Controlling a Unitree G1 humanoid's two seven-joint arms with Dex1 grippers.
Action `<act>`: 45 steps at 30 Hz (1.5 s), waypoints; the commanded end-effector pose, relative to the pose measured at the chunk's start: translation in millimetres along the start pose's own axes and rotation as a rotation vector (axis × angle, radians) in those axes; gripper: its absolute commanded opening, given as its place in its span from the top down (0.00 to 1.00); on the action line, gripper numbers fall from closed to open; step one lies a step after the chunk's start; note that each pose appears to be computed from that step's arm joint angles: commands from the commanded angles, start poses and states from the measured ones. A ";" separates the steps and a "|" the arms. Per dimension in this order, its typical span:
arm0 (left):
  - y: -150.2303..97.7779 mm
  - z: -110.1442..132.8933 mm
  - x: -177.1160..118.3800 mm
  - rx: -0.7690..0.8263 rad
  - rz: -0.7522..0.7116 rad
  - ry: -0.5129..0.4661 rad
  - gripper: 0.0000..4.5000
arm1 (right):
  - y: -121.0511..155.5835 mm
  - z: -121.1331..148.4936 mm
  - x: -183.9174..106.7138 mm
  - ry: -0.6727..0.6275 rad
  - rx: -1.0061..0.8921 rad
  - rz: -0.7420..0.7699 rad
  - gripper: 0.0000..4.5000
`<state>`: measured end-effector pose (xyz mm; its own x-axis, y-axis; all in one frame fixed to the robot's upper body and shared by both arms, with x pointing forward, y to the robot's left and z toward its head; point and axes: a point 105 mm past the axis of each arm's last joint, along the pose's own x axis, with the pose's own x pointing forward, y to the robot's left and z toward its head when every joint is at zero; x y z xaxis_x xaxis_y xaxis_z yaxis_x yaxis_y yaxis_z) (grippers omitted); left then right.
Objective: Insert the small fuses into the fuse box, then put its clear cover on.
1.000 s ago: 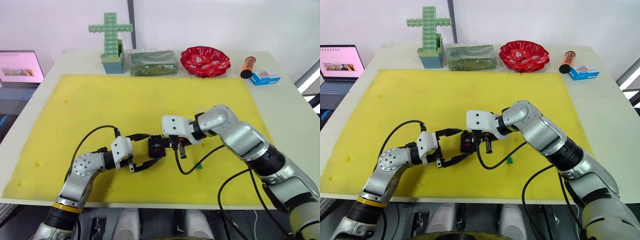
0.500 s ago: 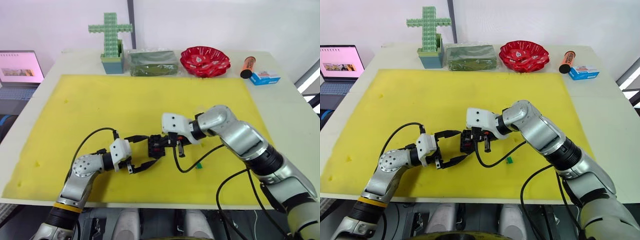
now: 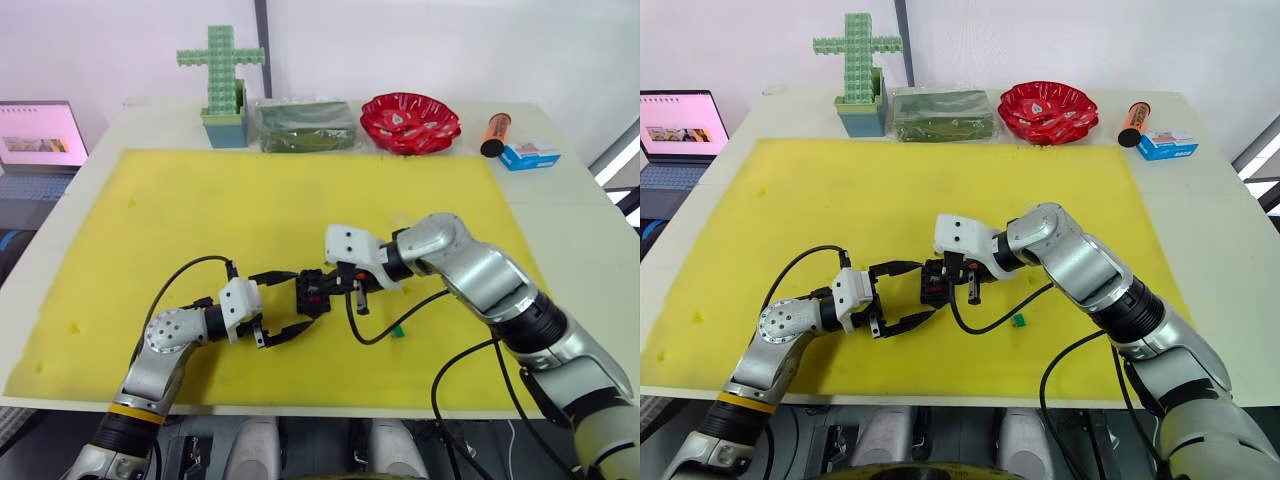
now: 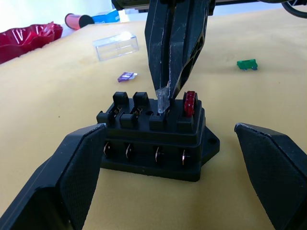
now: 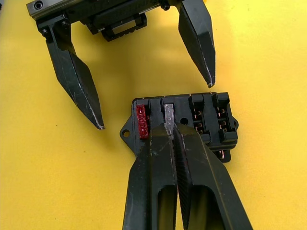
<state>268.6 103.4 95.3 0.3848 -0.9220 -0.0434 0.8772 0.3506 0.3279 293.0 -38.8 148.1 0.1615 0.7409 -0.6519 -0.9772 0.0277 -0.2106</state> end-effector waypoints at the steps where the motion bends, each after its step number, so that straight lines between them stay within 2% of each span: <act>1: 3.1 10.9 0.7 0.037 0.000 -0.034 0.00 | -0.9 -0.4 -2.0 0.005 -0.018 -0.014 0.89; 5: 3.6 13.5 1.5 0.038 0.000 -0.037 0.00 | -0.5 1.5 -1.9 -0.006 -0.024 -0.012 0.62; 24: 6.9 33.6 8.0 0.040 0.004 -0.046 0.00 | -3.7 28.0 -14.8 -0.169 -0.046 -0.004 0.62; 27: 7.5 35.4 8.7 0.038 0.002 -0.044 0.00 | -2.2 28.4 -13.9 -0.177 -0.043 -0.005 0.75; 30: 8.1 35.9 8.4 0.039 -0.001 -0.039 0.00 | -0.6 23.3 -10.2 -0.164 -0.038 -0.003 0.96; 31: 8.5 35.9 8.2 0.038 0.000 -0.038 0.00 | -0.1 21.6 -9.2 -0.160 -0.038 -0.001 0.98; 45: 6.4 33.5 3.9 0.040 0.002 -0.023 0.00 | 1.4 4.5 1.4 -0.119 -0.018 0.002 0.98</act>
<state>269.1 94.4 120.0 0.3794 -0.9239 -0.0504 0.8768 0.3416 0.3384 292.8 -36.2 150.3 0.1438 0.8171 -0.5583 -0.9781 0.0315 -0.2058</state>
